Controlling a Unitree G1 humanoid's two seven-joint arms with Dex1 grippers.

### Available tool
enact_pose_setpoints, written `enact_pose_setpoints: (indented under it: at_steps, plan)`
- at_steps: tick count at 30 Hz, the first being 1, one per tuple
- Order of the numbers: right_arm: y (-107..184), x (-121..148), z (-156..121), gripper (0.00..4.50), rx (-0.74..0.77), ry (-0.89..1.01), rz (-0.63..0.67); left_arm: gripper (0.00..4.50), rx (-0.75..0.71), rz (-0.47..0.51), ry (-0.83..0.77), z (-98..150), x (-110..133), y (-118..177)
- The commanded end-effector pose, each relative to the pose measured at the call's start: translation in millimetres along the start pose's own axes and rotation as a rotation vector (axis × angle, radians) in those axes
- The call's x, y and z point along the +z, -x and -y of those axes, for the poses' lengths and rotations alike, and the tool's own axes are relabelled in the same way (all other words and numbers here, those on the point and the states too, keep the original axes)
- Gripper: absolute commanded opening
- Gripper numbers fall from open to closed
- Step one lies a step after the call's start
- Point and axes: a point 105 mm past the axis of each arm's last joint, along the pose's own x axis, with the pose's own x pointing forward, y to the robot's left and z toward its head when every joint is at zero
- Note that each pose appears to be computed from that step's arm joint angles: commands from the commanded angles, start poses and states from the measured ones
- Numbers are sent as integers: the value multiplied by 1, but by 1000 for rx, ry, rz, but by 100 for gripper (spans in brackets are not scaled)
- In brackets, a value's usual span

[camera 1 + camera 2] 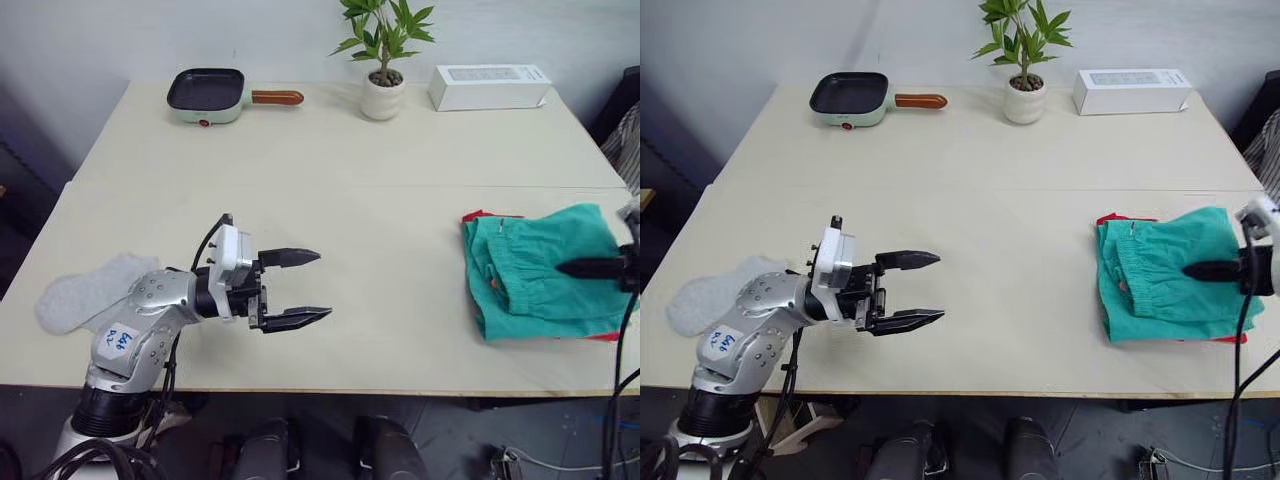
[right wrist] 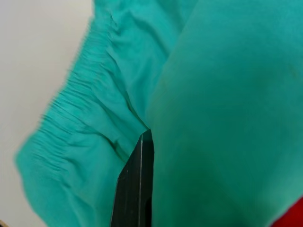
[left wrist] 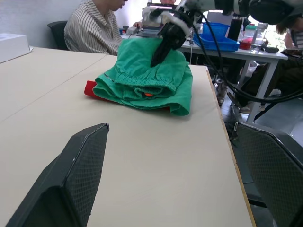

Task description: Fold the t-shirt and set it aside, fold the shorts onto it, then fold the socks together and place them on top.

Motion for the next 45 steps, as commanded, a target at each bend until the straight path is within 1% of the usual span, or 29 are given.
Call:
enact_pose_setpoints:
  at_steps: [1, 4, 6, 8, 10, 12, 14, 15, 16, 17, 18, 20, 21, 22, 23, 25, 27, 28, 29, 31, 32, 34, 37, 38, 39, 41, 42, 45]
  plan:
    - [6, -10, 17, 0, -105, 22, -29, 448, 9, 3, -65, 0, 14, 6]
    - [8, -14, 26, 0, -162, 46, -15, 448, 10, -2, -77, -1, 14, 6]
    - [11, -15, 30, 0, -193, 26, 1, 448, -5, -18, -64, 1, 12, 6]
    - [19, -13, 32, 52, -202, 47, 21, 450, -22, -45, -71, 3, 6, 6]
    - [29, -7, 34, 102, -230, 107, 66, 450, -15, -47, -73, 1, 4, 8]
    - [44, 1, 39, 171, -289, 165, 108, 450, 17, -54, -79, -5, 1, 12]
    - [59, 10, 45, 241, -378, 213, 154, 450, 46, -91, -97, -13, -6, 19]
    - [68, 22, 46, 280, -424, 260, 213, 450, 52, -113, -102, -15, -9, 23]
    - [76, 35, 44, 306, -448, 296, 267, 450, 62, -126, -101, -18, -12, 27]
    - [82, 48, 38, 347, -453, 361, 324, 450, 70, -130, -97, -20, -13, 31]
    - [88, 62, 31, 377, -455, 427, 384, 450, 77, -133, -91, -22, -15, 34]
    - [95, 82, 14, 448, -436, 536, 481, 450, 83, -142, -88, -26, -16, 39]
    - [95, 90, 2, 448, -410, 598, 529, 450, 88, -145, -86, -28, -17, 41]
    - [94, 94, -9, 448, -380, 646, 551, 450, 92, -147, -84, -30, -17, 43]
    - [89, 98, -23, 448, -349, 721, 575, 450, 100, -149, -82, -32, -18, 45]
    - [76, 102, -50, 448, -271, 804, 634, 450, 118, -153, -85, -37, -18, 49]
    - [55, 99, -81, 448, -161, 836, 700, 450, 153, -150, -89, -41, -19, 56]
    - [43, 94, -94, 448, -126, 865, 709, 450, 172, -150, -92, -43, -19, 59]
    - [34, 92, -107, 448, -97, 910, 751, 450, 190, -152, -94, -43, -19, 63]
    - [13, 83, -135, 448, -14, 998, 826, 450, 264, -155, -101, -44, -21, 78]
    - [7, 80, -145, 448, 19, 1014, 863, 450, 293, -156, -101, -44, -22, 84]
    - [-10, 72, -162, 448, 100, 943, 921, 450, 393, -175, -120, -42, -25, 106]
    - [-41, 44, -186, 448, 246, 941, 880, 450, 593, -190, -131, -39, -30, 146]
    - [-51, 34, -191, 448, 287, 935, 868, 450, 692, -198, -128, -35, -32, 167]
    - [-58, 27, -195, 448, 323, 905, 866, 450, 787, -210, -115, -29, -35, 188]
    - [-66, 21, -199, 448, 364, 873, 868, 450, 920, -223, -94, -17, -37, 218]
    - [-67, 20, -200, 448, 374, 867, 870, 450, 962, -222, -87, -12, -38, 226]
    - [-72, 19, -201, 448, 411, 848, 890, 450, 1176, -229, -13, 25, -41, 272]
